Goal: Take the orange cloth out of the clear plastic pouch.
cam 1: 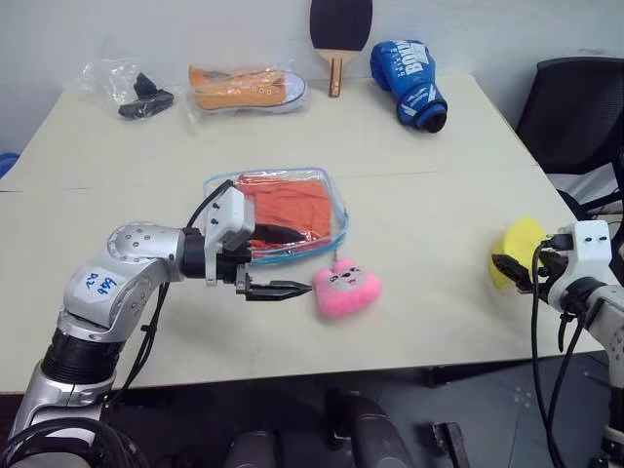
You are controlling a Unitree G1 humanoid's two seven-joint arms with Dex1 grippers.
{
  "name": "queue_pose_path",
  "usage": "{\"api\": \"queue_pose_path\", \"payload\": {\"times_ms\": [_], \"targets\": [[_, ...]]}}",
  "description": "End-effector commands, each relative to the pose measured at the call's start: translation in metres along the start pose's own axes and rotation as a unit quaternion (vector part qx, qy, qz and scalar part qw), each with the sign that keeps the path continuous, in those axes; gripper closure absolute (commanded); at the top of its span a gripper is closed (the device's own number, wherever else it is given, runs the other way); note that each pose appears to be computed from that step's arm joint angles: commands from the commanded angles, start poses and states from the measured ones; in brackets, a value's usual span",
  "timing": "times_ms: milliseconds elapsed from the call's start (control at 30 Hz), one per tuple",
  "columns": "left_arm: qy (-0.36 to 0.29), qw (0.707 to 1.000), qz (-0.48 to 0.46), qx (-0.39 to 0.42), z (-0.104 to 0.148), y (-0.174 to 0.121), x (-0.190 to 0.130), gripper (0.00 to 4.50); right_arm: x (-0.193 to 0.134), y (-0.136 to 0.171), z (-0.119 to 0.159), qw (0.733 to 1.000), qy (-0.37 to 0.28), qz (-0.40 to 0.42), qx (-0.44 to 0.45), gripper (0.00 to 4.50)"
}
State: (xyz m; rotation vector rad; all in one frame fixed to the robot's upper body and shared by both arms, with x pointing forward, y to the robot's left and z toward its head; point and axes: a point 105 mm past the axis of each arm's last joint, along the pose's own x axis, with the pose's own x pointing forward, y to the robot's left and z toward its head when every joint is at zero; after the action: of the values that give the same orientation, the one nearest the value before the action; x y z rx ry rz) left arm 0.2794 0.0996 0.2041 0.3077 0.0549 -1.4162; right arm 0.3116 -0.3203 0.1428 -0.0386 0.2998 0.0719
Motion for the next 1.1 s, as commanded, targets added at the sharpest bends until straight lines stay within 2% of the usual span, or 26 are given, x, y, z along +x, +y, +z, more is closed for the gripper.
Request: {"api": "queue_pose_path", "payload": {"times_ms": [33,100,233,333,433,533,867,900,967,1100], "targets": [[0.010,1.000,0.009,0.026,0.002,0.004,-0.006,0.00,-0.018,-0.007,0.034,0.996,-0.024,0.005,-0.084,0.04],[0.020,0.999,0.024,0.028,-0.002,0.009,-0.013,0.00,-0.028,-0.008,0.048,0.987,-0.012,0.025,-0.159,0.04],[0.043,0.996,0.067,0.033,-0.009,0.023,-0.032,0.00,-0.046,0.024,0.075,0.961,-0.016,0.136,-0.242,0.04],[0.112,0.984,0.125,0.061,-0.027,0.043,-0.059,0.00,-0.065,0.076,0.093,0.918,-0.032,0.276,-0.281,0.04],[0.188,0.963,0.161,0.108,-0.043,0.061,-0.083,0.00,-0.085,0.126,0.094,0.865,-0.033,0.408,-0.291,0.04],[0.228,0.948,0.167,0.143,-0.052,0.071,-0.089,0.00,-0.093,0.151,0.086,0.829,-0.028,0.467,-0.306,0.04],[0.228,0.941,0.172,0.179,-0.060,0.083,-0.069,0.00,-0.089,0.171,0.084,0.816,-0.046,0.497,-0.293,0.04],[0.224,0.942,0.175,0.180,-0.059,0.084,-0.068,0.40,-0.089,0.170,0.083,0.816,-0.046,0.496,-0.293,0.00],[0.228,0.940,0.172,0.186,-0.061,0.084,-0.067,0.84,-0.088,0.168,0.083,0.818,-0.045,0.494,-0.292,0.00],[0.225,0.941,0.160,0.196,-0.061,0.081,-0.066,2.05,-0.087,0.165,0.082,0.820,-0.044,0.492,-0.289,0.00]]}}
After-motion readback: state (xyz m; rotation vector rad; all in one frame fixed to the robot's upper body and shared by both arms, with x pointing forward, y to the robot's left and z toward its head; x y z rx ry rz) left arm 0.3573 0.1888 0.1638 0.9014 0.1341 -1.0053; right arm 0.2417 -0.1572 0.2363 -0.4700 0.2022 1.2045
